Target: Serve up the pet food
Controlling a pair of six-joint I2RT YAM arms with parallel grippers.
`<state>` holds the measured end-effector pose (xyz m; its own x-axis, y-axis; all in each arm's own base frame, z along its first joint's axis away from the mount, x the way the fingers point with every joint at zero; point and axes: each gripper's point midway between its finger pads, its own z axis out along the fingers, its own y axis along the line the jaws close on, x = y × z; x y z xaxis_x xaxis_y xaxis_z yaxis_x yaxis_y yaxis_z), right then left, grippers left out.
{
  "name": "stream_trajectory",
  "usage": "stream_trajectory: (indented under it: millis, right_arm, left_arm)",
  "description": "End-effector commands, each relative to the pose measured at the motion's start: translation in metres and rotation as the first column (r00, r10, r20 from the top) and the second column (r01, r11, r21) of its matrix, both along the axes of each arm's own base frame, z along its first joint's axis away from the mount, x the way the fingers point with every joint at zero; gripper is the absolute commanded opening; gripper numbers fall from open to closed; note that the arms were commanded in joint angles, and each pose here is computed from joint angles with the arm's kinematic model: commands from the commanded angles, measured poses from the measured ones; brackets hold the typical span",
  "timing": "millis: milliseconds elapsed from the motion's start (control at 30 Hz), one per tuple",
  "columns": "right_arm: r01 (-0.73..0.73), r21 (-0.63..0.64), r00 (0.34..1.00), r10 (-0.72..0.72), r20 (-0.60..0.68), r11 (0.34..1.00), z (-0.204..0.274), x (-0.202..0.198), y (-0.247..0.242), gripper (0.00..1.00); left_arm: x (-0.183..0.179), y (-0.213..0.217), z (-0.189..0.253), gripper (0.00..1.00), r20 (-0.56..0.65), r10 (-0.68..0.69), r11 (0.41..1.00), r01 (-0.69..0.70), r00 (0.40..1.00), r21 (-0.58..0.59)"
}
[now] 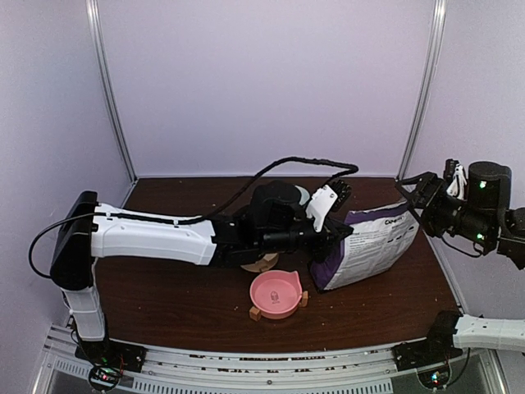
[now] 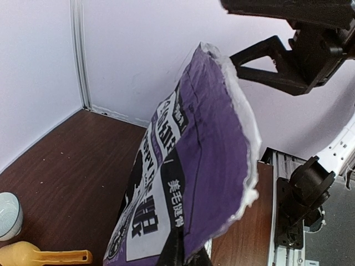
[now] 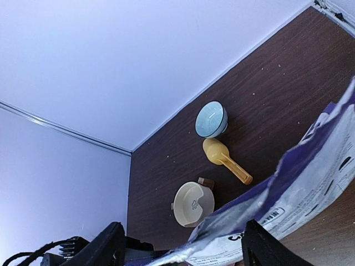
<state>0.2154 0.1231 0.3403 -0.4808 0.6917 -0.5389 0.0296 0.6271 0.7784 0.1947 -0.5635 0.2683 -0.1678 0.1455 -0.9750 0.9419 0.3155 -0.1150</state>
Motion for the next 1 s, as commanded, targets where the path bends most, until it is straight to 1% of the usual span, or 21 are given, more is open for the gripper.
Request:
stream_trajectory:
  millis: [0,67,167,333,467,533,667,833,867,900,933,967]
  right_arm:
    - [-0.044,0.051,0.999,0.045,-0.015,0.998,-0.005,0.007,0.02,0.73]
    - [-0.039,0.041,0.999,0.041,-0.036,0.998,-0.013,0.009,0.021,0.72]
    - [-0.028,0.02,0.997,0.029,-0.072,0.999,-0.027,0.01,0.021,0.7]
    - [-0.011,0.009,0.993,0.012,-0.115,1.0,-0.047,0.009,0.018,0.68]
    - [-0.01,0.009,0.992,0.011,-0.122,1.0,-0.055,0.009,0.019,0.65]
    - [-0.013,0.001,0.992,0.013,-0.122,1.0,-0.056,0.01,0.02,0.61]
    - [-0.033,-0.029,0.993,0.029,-0.111,0.999,-0.053,0.011,0.021,0.46]
    - [-0.031,-0.047,0.996,0.026,-0.087,0.998,-0.044,0.009,0.017,0.19]
    - [-0.024,-0.048,0.997,0.02,-0.078,0.999,-0.041,0.009,0.015,0.12]
    - [-0.016,-0.052,0.998,0.013,-0.067,0.999,-0.038,0.009,0.012,0.05]
    - [-0.006,-0.054,0.999,0.004,-0.05,0.999,-0.034,0.009,0.009,0.0]
    - [0.004,-0.053,1.0,-0.006,-0.026,0.999,-0.027,0.009,0.006,0.0]
  left_arm:
    - [-0.023,0.002,0.055,0.0,0.116,-0.041,0.992,0.055,0.992,-0.117]
    - [-0.032,-0.001,0.054,0.0,0.156,-0.044,0.994,0.059,0.987,-0.092]
    - [-0.034,-0.002,0.053,0.0,0.19,-0.02,0.997,0.033,0.982,-0.065]
    - [-0.036,-0.002,0.049,0.0,0.222,-0.01,0.999,0.019,0.975,-0.035]
    - [-0.039,-0.002,0.046,0.0,0.263,-0.019,1.0,0.02,0.965,-0.001]
    - [-0.042,-0.002,0.045,0.0,0.29,-0.031,0.999,0.026,0.957,0.019]
    - [-0.049,-0.002,0.045,0.0,0.34,-0.056,0.998,0.043,0.939,0.046]
    - [-0.052,-0.001,0.052,0.0,0.351,-0.065,0.998,0.053,0.934,0.042]
    - [-0.052,0.001,0.055,0.02,0.349,-0.058,0.998,0.05,0.935,0.032]
    - [-0.052,0.002,0.06,0.06,0.348,-0.05,0.999,0.047,0.936,0.019]
    - [-0.051,0.005,0.065,0.1,0.345,-0.041,0.999,0.042,0.938,0.003]
    - [-0.051,0.008,0.071,0.15,0.343,-0.029,0.999,0.036,0.939,-0.012]
